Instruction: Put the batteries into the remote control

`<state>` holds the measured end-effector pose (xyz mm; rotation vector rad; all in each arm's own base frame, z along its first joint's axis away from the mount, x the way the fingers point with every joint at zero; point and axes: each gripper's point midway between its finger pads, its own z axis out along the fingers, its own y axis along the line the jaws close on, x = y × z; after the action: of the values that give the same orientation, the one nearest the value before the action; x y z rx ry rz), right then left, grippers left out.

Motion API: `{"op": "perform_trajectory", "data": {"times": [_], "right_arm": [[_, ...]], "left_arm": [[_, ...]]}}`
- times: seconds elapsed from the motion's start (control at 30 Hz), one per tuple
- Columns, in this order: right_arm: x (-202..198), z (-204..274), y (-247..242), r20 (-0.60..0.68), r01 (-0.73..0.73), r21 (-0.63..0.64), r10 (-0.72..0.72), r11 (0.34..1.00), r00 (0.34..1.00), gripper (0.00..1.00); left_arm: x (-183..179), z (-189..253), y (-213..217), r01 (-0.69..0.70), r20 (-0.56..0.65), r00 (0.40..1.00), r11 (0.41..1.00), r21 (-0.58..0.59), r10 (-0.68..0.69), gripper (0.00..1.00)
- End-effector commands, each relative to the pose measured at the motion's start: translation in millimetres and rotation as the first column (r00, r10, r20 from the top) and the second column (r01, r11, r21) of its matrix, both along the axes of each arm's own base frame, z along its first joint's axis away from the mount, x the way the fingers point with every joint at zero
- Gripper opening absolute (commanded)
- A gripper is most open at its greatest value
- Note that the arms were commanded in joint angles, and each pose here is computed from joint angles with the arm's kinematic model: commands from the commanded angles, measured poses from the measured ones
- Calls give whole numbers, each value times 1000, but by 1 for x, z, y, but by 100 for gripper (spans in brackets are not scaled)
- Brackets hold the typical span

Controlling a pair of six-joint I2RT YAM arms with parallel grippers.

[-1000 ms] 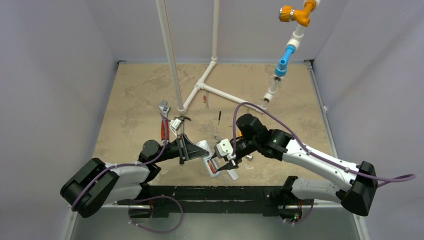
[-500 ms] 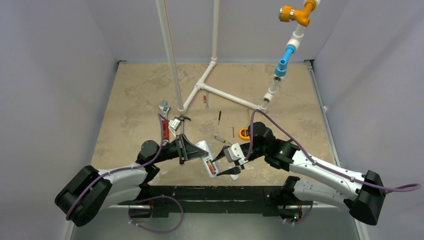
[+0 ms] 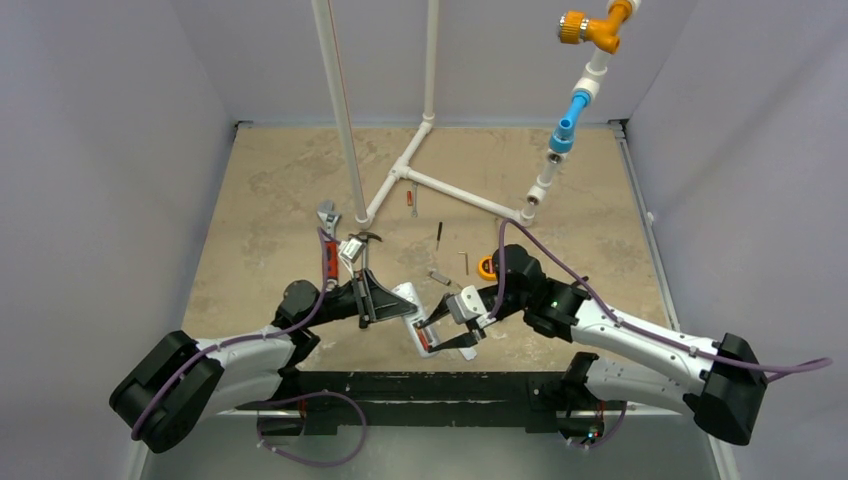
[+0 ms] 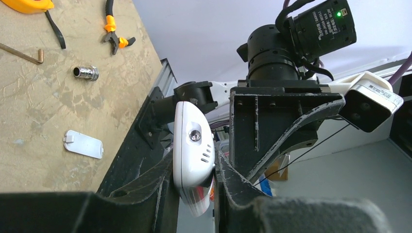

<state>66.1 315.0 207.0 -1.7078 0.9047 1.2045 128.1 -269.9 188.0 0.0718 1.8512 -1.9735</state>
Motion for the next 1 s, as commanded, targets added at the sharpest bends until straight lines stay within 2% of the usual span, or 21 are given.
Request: {"op": "perform_trajectory", "data": {"times": [0.0,0.97], "right_arm": [[-2,4,4,5,-39,22,39,999,999,43],[3,-25,4,-25,-24,-69,22,997,999,37]], "left_arm": [[1,23,-3,4,81,997,999,-50,0,0],[0,23,-4,7,81,997,999,-54,-2,0]]}}
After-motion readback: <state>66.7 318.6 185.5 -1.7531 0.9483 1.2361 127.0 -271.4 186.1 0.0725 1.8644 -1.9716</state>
